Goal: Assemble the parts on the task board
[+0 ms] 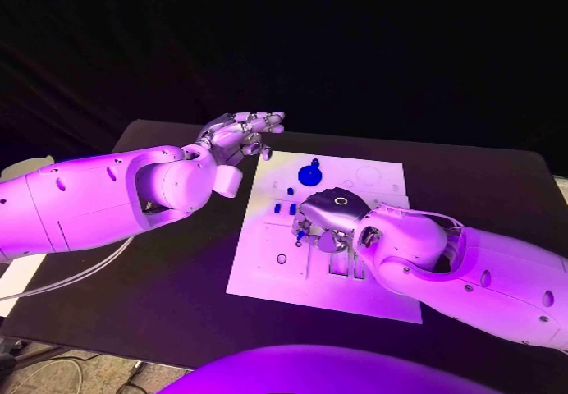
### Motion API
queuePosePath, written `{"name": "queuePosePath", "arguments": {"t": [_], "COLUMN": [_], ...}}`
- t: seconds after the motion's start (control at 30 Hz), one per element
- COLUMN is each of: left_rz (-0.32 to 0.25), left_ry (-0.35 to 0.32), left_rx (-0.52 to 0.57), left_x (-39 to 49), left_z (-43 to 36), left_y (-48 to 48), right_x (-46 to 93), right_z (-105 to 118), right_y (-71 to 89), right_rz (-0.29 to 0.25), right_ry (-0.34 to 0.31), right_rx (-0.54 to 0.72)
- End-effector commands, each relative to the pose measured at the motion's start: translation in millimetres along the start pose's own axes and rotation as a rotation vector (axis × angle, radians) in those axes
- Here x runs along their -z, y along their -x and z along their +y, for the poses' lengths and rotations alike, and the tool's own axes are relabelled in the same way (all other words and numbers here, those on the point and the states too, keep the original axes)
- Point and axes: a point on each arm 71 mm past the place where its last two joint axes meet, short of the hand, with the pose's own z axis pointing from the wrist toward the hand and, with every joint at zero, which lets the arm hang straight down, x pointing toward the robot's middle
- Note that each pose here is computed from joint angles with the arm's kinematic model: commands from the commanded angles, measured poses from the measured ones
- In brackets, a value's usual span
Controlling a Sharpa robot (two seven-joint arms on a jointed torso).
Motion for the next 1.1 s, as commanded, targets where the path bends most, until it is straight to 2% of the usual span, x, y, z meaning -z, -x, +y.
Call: {"name": "queuePosePath", "arguments": {"t": [0.03,0.6,1.1], "left_rz": [0.020,0.024,0.027], "left_ry": [-0.005,-0.005,-0.002], "left_rx": [0.008,0.006,0.005], "left_x": [-0.4,-0.4,-0.5], "left_z": [-0.5,-0.5,-0.3], "left_y": [-2.5,-2.8,-2.9], "right_x": [0.2,-3.4,-6.2], "right_z": [2,-2,3], "right_y": [-3.0,-12.7,-16.9], "right_rz": [0.032,0.073,0.099], "right_ry": [0.013,0.001,0.016], "right_rx": [0.017,0.024,0.023]}}
